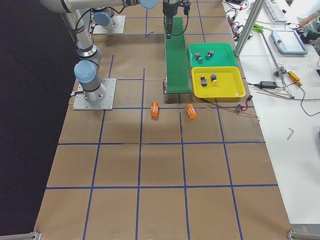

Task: Sort buttons by color to trays

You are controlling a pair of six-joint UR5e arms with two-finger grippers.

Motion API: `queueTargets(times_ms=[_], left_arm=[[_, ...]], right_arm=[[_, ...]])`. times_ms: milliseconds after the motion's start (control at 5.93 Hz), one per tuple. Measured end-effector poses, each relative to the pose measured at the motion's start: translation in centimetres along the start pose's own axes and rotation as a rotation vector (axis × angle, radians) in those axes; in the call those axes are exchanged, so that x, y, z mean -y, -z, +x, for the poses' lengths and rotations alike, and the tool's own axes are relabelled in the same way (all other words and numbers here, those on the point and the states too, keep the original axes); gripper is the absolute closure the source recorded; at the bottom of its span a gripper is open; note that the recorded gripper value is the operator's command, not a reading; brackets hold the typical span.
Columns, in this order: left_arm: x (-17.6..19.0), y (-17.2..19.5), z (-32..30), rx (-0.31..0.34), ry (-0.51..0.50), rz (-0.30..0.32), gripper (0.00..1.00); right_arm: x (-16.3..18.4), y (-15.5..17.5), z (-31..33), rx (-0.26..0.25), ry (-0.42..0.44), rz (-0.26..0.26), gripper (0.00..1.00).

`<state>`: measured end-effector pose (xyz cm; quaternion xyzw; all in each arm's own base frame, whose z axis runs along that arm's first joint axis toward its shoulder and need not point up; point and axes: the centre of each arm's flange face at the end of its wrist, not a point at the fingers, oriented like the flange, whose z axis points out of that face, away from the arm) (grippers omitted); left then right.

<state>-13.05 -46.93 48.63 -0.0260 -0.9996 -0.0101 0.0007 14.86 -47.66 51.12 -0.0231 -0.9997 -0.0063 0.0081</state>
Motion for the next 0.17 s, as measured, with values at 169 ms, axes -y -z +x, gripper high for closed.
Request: queueTargets(times_ms=[169], left_arm=[[0.0,-0.05,-0.06,0.002,0.0,-0.001,0.01]], right_arm=[[0.01,0.02,0.01,0.002,-0.001,0.0,0.0]])
